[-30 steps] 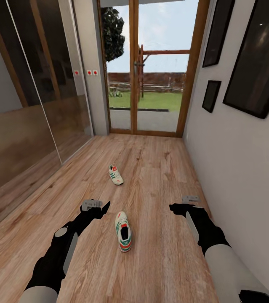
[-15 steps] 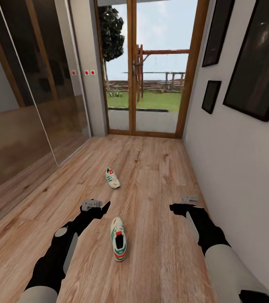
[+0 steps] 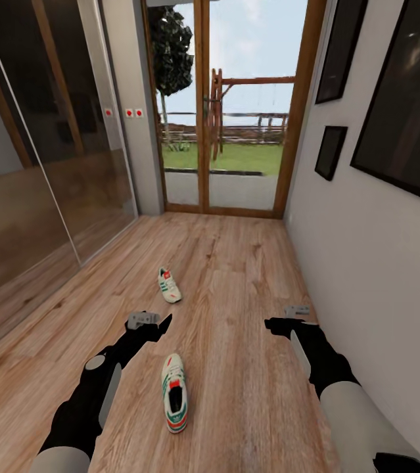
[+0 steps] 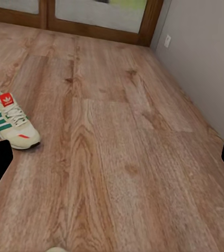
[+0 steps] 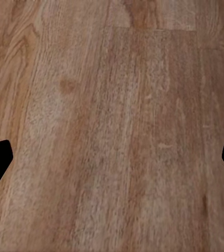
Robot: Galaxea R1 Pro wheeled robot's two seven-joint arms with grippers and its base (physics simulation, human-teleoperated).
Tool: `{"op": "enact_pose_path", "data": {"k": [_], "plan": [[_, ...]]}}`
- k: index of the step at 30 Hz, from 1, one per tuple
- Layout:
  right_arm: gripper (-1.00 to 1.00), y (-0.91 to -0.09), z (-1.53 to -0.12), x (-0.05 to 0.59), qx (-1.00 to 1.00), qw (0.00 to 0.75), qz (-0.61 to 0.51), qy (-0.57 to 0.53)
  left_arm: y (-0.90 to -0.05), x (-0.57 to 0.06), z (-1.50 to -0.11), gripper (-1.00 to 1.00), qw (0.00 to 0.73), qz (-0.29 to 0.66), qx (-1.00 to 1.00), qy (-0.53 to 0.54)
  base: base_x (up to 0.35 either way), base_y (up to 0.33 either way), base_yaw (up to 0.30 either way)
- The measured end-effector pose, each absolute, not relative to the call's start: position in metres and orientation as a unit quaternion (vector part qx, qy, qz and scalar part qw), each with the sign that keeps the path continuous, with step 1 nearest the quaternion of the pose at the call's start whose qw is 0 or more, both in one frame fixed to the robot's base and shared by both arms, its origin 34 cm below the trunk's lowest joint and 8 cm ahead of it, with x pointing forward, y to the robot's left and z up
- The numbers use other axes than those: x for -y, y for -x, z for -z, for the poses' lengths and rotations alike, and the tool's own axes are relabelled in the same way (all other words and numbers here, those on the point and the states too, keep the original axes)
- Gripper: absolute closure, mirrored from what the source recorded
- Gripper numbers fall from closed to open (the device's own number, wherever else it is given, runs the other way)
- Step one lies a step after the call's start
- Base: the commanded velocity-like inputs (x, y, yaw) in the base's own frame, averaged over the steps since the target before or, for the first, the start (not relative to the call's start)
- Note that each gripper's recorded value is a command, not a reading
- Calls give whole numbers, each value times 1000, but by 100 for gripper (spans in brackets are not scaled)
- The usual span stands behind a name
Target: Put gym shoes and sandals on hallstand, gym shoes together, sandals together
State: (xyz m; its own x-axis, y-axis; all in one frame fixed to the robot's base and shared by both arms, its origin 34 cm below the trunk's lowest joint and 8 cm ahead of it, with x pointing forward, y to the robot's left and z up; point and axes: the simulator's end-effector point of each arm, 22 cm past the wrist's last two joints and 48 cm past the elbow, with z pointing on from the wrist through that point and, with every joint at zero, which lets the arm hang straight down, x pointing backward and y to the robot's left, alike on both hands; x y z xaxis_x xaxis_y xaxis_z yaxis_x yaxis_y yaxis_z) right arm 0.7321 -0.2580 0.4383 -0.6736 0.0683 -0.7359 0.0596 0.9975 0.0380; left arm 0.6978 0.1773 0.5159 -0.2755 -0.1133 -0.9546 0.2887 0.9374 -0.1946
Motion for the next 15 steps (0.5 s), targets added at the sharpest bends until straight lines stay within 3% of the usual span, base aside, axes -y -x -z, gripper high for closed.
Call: {"op": "enact_pose_path", "data": {"k": [15], "plan": [[-100,-732,-438,258,-915,402,-5,-35,-698,-177,-516,-100,599,168,-781,-57,42,-66,0]]}}
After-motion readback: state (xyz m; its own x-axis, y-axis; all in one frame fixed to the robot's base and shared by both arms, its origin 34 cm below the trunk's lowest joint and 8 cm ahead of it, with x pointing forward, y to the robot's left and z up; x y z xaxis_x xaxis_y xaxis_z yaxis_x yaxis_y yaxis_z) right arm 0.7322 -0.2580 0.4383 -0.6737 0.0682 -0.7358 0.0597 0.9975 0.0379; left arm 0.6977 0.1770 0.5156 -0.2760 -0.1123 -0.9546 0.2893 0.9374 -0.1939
